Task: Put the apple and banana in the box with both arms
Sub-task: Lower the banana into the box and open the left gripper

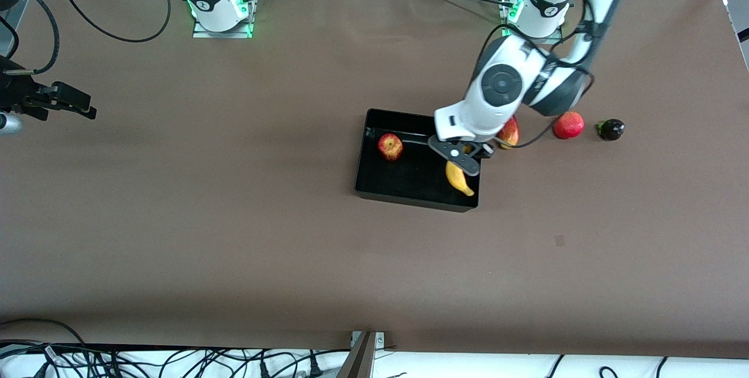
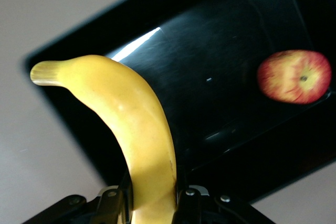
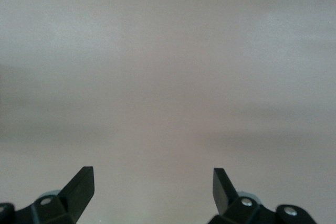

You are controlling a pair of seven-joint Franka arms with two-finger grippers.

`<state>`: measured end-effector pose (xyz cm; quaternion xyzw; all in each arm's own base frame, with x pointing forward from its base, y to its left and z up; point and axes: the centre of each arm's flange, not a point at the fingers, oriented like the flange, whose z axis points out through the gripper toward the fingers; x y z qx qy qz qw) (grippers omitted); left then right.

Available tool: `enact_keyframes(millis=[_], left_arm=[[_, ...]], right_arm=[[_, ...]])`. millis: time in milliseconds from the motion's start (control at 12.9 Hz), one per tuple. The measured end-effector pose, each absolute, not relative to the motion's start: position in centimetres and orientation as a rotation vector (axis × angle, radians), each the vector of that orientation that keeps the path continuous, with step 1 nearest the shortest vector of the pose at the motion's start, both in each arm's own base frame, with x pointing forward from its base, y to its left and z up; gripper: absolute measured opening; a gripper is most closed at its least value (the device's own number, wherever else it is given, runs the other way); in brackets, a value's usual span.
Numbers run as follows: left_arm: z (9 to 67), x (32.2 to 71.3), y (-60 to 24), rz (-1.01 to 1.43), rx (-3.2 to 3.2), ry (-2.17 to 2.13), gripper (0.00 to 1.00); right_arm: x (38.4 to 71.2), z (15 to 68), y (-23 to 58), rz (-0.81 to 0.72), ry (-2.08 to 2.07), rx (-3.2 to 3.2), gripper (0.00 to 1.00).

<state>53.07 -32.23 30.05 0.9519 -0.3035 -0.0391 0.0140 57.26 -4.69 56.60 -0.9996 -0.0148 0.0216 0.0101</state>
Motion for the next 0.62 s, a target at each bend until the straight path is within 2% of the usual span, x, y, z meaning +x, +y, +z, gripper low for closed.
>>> enact_keyframes(millis=[310,620], left_arm=[[25.2,52.6,-33.6,-0.144,2.950,-0.943,0.33],[22.9,51.7,-35.2,-0.143,2.934,-0.993,0.33]], right_arm=[[57.3,56.6,-4.7,0.068,-0.046,-3.120,1.00],[57.3,56.6,-4.7,0.068,-0.046,-3.120,1.00]])
